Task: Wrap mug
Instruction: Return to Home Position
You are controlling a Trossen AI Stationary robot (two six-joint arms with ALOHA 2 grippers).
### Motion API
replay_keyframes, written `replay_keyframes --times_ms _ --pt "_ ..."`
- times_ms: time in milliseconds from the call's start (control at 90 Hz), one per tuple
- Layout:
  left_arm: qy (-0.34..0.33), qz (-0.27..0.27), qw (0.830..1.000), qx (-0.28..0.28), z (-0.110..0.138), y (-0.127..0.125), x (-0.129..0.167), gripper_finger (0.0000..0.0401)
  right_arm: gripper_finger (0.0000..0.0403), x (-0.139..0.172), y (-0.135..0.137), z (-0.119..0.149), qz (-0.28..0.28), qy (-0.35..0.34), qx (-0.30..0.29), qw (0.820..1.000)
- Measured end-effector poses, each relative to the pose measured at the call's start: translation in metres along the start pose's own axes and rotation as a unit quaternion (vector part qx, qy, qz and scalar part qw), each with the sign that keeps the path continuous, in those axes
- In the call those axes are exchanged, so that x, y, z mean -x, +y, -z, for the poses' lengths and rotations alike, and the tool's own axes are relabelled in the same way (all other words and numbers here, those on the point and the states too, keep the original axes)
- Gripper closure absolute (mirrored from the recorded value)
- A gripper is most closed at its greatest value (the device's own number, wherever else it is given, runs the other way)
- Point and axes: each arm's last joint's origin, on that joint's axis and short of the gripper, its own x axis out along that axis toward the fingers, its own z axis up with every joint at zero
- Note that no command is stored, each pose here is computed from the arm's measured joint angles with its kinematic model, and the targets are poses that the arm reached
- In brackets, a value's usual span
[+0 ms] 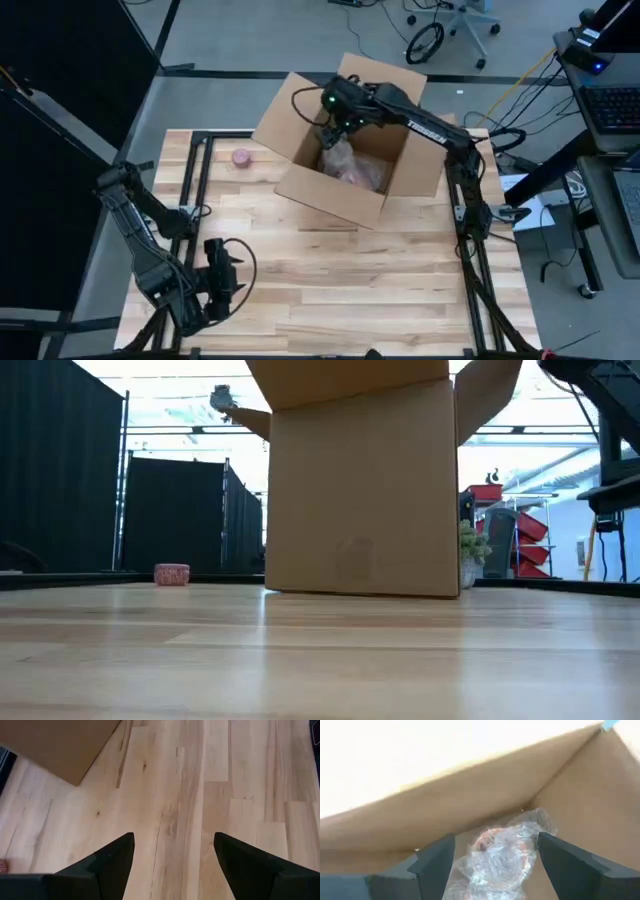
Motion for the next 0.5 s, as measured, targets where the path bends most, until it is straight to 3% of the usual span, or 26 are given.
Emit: replay_keyframes --times_ms 200,500 --pt "0.0 0.0 1.0 0.003 0.0 0.0 0.0 0.0138 0.0133 0.045 0.02 0.009 -0.024 -0.042 0.04 0.998" --pt "0.0 0.0 1.0 0.004 0.0 0.0 0.0 0.0138 0.0133 0.117 0.078 0.045 -0.106 -0.105 0.144 0.978"
